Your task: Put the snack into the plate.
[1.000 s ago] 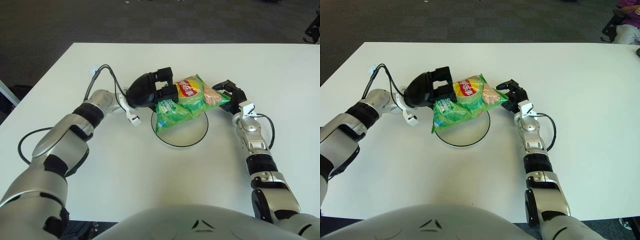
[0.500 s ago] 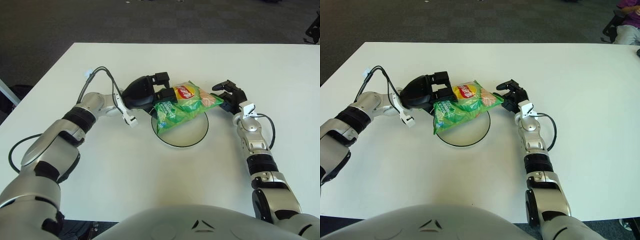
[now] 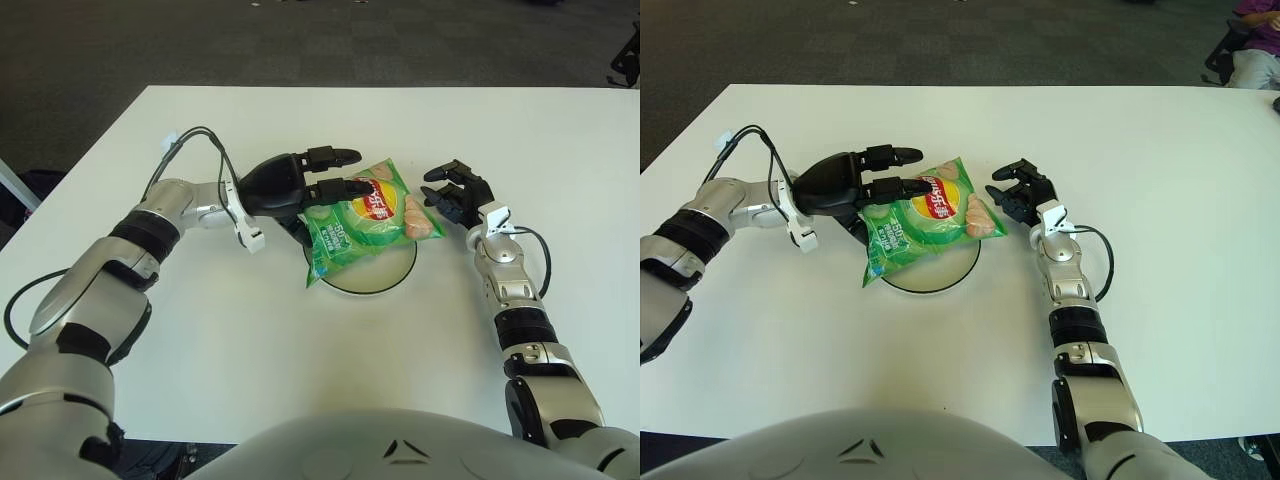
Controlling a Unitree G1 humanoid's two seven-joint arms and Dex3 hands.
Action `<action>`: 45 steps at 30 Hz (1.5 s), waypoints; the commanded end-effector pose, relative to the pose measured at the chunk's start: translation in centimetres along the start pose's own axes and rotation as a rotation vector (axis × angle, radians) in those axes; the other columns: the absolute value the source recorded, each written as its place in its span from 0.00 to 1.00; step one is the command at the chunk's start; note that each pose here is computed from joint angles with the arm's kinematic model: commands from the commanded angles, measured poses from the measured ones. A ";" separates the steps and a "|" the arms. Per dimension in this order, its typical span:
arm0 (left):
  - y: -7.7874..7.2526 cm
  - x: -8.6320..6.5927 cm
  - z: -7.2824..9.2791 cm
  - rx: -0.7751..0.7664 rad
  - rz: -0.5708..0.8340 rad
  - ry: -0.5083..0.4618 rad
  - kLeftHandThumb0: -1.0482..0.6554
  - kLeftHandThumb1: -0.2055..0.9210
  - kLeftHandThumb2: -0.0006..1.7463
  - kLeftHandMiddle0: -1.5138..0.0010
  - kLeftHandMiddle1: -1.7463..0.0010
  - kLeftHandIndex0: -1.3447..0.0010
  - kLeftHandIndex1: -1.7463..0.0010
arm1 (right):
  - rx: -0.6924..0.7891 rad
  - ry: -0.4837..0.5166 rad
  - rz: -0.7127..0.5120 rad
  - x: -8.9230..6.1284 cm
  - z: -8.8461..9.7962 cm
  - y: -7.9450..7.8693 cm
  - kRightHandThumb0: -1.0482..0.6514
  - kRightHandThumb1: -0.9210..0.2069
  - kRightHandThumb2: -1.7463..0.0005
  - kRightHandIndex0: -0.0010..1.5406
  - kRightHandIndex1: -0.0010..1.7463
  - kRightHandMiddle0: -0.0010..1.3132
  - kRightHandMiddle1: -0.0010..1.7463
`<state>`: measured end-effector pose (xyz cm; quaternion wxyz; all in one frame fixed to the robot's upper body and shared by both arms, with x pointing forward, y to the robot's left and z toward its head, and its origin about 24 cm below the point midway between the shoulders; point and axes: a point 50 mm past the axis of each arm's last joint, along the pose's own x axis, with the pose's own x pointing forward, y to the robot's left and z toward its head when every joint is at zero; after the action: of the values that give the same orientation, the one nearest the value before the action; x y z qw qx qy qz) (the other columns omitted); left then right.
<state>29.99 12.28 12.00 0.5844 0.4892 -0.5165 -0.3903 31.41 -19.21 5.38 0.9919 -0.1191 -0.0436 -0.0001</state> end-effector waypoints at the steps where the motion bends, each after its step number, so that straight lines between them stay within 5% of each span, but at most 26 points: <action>1: -0.1 -0.5 0.1 -0.131 -0.033 -0.019 0.29 1.00 0.03 0.95 1.00 0.86 1.00 | -0.014 0.040 0.008 -0.3 -0.7 0.0 0.61 0.00 0.91 0.45 0.72 0.34 0.72; 5: -1.1 -0.9 0.5 -0.371 -0.038 -0.051 0.22 1.00 0.10 0.98 1.00 0.88 1.00 | -0.015 0.041 0.008 -0.3 -0.7 0.0 0.61 0.00 0.91 0.45 0.73 0.34 0.72; 11: -2.0 -1.1 1.2 -0.511 -0.039 -0.066 0.15 1.00 0.16 1.00 1.00 0.91 1.00 | -0.015 0.043 0.008 -0.3 -0.7 0.2 0.61 0.00 0.91 0.44 0.73 0.34 0.72; 12: -2.0 -0.3 0.7 -0.538 -0.043 0.023 0.14 1.00 0.16 1.00 1.00 0.91 1.00 | -0.016 0.044 0.008 -0.2 -0.7 0.2 0.61 0.00 0.91 0.44 0.73 0.34 0.72; 15: -1.7 0.0 0.1 -0.848 -0.076 0.099 0.13 1.00 0.15 1.00 1.00 0.92 1.00 | -0.016 0.045 0.007 -0.2 -0.7 0.2 0.61 0.00 0.91 0.44 0.73 0.34 0.72; 20: -1.6 -0.3 -0.9 -1.164 -0.097 0.077 0.13 1.00 0.13 1.00 1.00 0.92 1.00 | -0.015 0.048 0.007 -0.2 -0.8 0.3 0.61 0.00 0.91 0.44 0.73 0.34 0.72; 28: -1.6 -1.7 -2.5 -1.380 -0.081 0.107 0.12 1.00 0.13 1.00 1.00 0.96 1.00 | -0.013 0.051 0.006 -0.1 -0.9 0.3 0.61 0.00 0.91 0.44 0.73 0.34 0.72; 31: -0.8 -2.5 -3.7 -1.457 -0.050 0.079 0.11 1.00 0.20 1.00 1.00 0.98 1.00 | -0.013 0.051 0.005 -0.1 -0.9 0.3 0.61 0.00 0.91 0.44 0.73 0.34 0.71; 39: 1.1 -4.0 -4.5 -1.631 0.242 -0.247 0.14 1.00 0.30 1.00 1.00 0.90 0.97 | -0.014 0.054 0.005 -0.1 -0.9 0.3 0.61 0.00 0.91 0.44 0.73 0.34 0.71; 45: 2.3 -5.4 -3.6 -1.407 0.458 -0.203 0.13 1.00 0.30 0.99 1.00 0.86 0.96 | -0.017 0.055 0.005 -0.1 -1.0 0.3 0.61 0.00 0.91 0.44 0.73 0.34 0.71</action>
<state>33.92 13.83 11.76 0.7955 0.1118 -0.1396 -0.5789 31.43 -19.13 5.46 0.9917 -0.1200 -0.0466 0.0003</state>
